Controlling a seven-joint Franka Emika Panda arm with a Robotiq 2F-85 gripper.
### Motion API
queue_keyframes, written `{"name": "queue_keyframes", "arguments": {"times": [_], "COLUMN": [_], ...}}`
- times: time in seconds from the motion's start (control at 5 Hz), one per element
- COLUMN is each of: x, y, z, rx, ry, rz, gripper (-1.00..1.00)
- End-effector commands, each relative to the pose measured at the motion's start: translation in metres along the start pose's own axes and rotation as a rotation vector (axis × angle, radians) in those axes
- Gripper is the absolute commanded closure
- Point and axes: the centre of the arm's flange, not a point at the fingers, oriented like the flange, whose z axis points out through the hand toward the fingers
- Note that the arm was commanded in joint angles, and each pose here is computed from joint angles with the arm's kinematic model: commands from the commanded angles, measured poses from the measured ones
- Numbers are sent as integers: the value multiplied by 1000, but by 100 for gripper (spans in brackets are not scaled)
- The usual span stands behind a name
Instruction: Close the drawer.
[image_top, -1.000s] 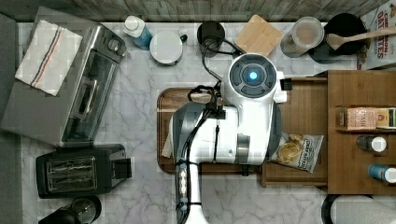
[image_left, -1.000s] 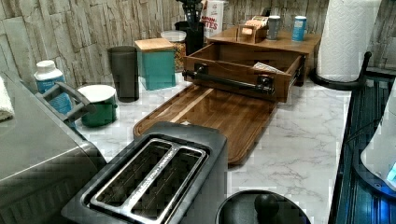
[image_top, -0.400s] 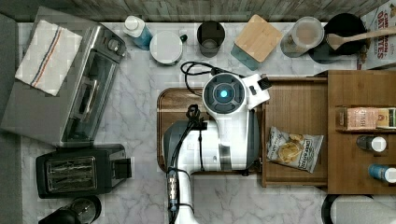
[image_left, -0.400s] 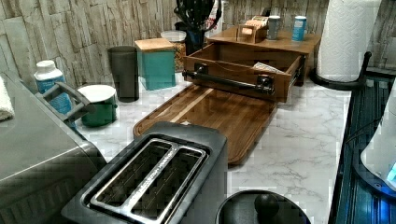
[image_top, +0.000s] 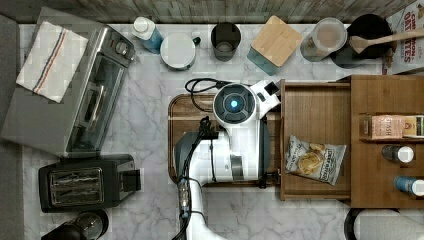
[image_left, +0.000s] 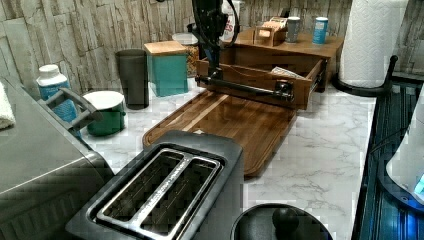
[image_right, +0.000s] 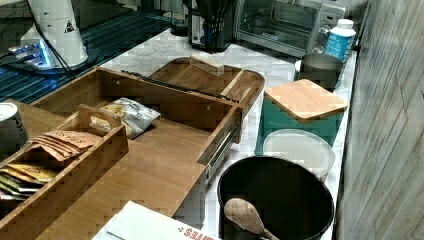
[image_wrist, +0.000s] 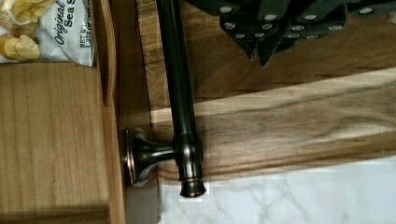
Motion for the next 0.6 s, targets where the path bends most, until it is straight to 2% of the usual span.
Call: {"name": "queue_keyframes", "arguments": {"times": [0.2, 0.6], "x": [-11, -14], "y": [21, 34], "z": [61, 85], "rx": [32, 23], "ry": [-44, -14], "rz": [-94, -127], "gripper": [100, 100]}}
